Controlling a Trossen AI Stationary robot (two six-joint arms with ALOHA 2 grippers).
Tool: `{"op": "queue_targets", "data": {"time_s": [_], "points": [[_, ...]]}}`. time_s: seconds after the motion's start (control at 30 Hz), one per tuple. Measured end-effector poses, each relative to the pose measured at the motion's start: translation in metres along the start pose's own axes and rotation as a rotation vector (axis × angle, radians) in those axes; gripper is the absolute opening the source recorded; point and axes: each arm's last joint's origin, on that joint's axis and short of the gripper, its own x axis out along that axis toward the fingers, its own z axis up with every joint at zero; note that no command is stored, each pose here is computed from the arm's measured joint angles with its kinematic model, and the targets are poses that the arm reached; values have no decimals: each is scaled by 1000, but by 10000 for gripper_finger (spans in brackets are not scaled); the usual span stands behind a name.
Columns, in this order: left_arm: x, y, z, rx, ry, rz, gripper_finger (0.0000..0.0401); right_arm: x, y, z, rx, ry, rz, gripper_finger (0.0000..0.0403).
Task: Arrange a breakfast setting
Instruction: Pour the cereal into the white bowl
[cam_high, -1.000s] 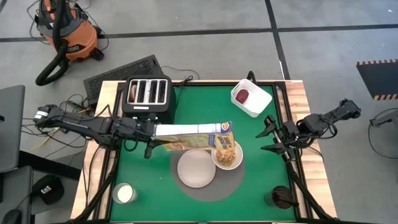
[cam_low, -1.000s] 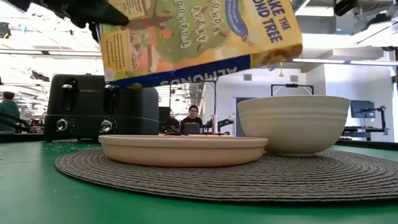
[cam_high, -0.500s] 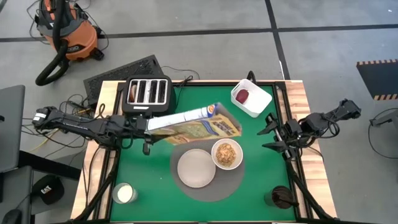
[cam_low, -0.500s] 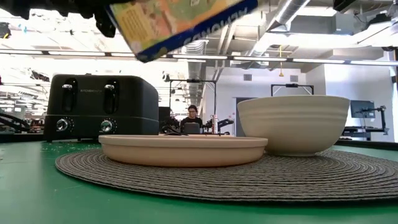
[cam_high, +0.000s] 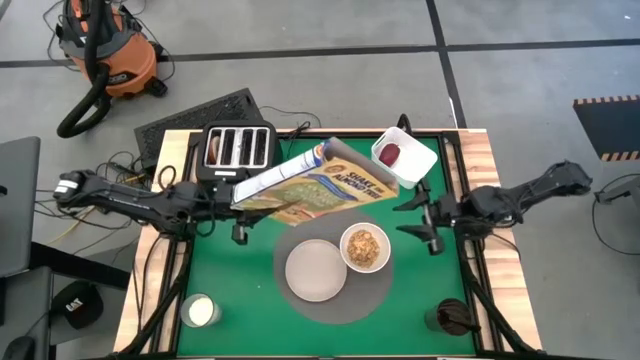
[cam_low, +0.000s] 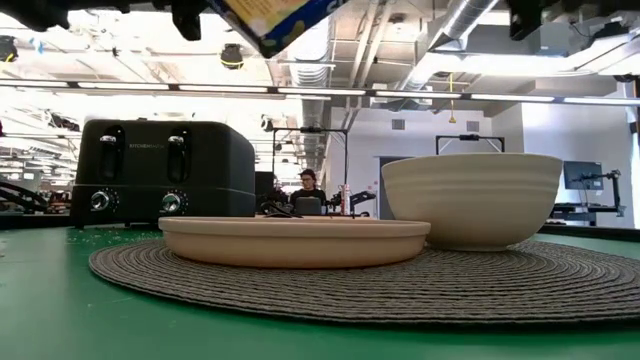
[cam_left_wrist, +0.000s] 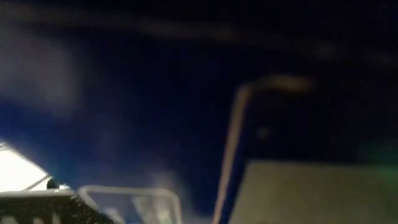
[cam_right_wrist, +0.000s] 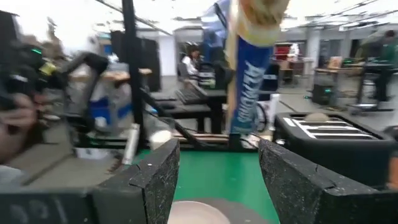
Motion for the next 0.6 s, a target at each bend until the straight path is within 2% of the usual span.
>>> {"op": "queue_targets", "data": {"time_s": [0.27, 0.6], "points": [[16, -3, -10, 6, -50, -26, 141, 29, -13, -7, -29, -52, -90, 289], [27, 4, -19, 3, -72, 11, 141, 55, -17, -5, -162, -304, -104, 304]]}}
